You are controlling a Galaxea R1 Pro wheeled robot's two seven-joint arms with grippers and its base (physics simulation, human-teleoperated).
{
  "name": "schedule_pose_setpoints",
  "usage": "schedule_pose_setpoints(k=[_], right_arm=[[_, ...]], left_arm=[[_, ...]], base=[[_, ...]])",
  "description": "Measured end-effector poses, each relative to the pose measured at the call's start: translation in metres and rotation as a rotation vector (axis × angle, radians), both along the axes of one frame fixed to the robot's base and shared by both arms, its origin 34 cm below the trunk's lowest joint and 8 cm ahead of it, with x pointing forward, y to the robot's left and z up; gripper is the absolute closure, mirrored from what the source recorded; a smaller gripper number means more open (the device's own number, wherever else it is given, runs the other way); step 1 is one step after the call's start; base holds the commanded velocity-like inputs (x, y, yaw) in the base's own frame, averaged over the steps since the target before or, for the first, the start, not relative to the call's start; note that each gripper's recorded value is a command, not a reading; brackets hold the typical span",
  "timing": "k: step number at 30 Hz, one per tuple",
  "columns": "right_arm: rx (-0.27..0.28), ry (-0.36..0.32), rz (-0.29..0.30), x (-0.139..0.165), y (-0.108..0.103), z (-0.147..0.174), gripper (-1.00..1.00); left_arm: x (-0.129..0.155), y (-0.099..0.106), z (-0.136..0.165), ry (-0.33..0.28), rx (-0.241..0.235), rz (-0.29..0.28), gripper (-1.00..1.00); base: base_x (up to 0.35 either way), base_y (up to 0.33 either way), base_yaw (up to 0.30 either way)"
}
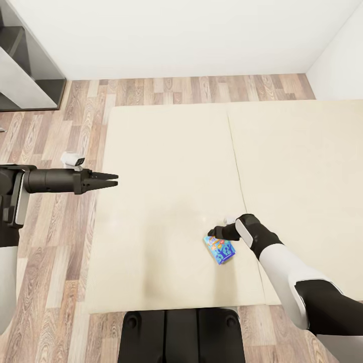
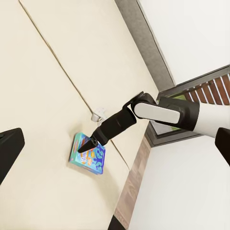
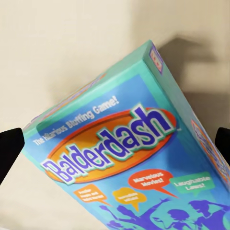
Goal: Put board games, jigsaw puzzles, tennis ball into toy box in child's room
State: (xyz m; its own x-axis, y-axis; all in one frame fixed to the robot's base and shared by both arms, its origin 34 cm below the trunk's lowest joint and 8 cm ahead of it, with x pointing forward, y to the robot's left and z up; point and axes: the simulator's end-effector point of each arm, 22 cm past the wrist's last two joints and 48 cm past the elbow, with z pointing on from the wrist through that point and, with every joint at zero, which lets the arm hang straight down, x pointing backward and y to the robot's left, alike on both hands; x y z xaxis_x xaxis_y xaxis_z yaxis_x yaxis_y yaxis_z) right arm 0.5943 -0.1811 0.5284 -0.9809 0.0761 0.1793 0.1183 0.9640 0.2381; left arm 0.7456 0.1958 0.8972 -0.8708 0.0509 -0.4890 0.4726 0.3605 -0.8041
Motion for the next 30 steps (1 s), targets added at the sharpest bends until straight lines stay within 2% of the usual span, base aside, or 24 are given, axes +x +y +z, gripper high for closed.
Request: schedule_pose_setpoints(k=[30], right_arm=[[0.001,0.0,0.001,-0.0001,0.0002,0.0,-1.0]], left_arm=[[-0.001,-0.0019,-0.0006,0.002,-0.001,-0.005,-1.0]], base=[[0.0,0.027,0.0]])
